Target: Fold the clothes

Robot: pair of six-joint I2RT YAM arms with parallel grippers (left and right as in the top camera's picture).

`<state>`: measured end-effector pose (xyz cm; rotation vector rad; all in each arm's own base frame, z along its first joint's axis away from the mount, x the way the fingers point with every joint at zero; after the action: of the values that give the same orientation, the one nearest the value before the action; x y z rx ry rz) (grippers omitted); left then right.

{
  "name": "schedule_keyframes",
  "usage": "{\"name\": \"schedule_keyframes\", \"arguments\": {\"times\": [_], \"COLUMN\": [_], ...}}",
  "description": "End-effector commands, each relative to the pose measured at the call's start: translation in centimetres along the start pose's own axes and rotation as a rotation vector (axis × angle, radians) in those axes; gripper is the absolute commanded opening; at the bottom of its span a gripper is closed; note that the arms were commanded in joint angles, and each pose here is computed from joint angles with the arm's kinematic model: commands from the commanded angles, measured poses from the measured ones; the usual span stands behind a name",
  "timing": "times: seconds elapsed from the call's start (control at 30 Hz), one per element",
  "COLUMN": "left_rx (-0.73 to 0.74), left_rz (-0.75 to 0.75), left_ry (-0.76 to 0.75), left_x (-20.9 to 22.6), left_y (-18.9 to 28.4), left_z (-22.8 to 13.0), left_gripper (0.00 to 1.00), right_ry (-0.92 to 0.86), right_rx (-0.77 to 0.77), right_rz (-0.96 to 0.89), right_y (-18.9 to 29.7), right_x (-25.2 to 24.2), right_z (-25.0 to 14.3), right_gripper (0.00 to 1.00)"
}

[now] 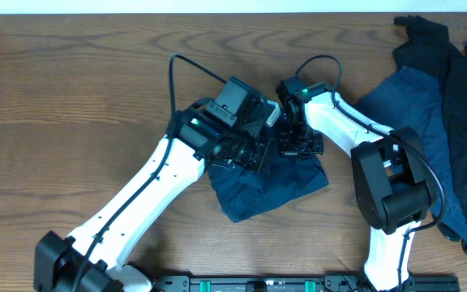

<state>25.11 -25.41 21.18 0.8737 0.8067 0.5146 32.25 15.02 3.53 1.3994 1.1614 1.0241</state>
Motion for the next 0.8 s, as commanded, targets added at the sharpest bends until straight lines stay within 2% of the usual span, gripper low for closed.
{"name": "schedule_keyframes", "arguments": {"times": [0.0,0.13,0.2,0.23,0.53,0.77], "left_rx": [0.041,0.053,0.054,0.053,-0.005,-0.066], "left_rz": [0.006,0.006,0.002,0.002,-0.009,0.183], "left_ry": [0.007,0.011,0.012,0.011,-0.051,0.048], "left_x": [0.2,0.4,0.4,0.4,-0.4,4.2], "left_y": [-1.6,-2.1,-2.1,-2.1,0.4,4.7], "left_z": [-0.5,-0.5,-0.5,-0.5,0.1,-0.5], "left_gripper": [0.06,0.08,0.38,0.43,0.45,0.45], "right_ry": [-0.006,-0.006,-0.006,-0.006,-0.007,-0.022], "right_rx": [0.016,0.016,0.016,0.016,0.02,0.015], "right_rz": [-0.059,-0.059,-0.059,-0.059,-0.062,-0.059], "right_y": [-1.3,-1.3,-1.3,-1.3,-1.3,-1.0], "right_x": [-0.6,-0.6,-0.6,-0.6,-0.7,-0.8], "right_z": [-0.6,-0.7,-0.7,-0.7,-0.7,-0.6], "right_gripper": [0.01,0.01,0.01,0.01,0.01,0.01]}}
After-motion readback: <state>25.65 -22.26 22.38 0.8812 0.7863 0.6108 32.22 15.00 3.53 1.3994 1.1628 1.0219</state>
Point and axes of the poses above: each gripper's point midway between its finger pads, its own y axis back along the fingers, its own x axis along the line the jaws close on, z = x × y, the point moved 4 cm from there along y, back along the fingers, and after that the axes turned 8 degrees about -y, right-handed, at the moved point
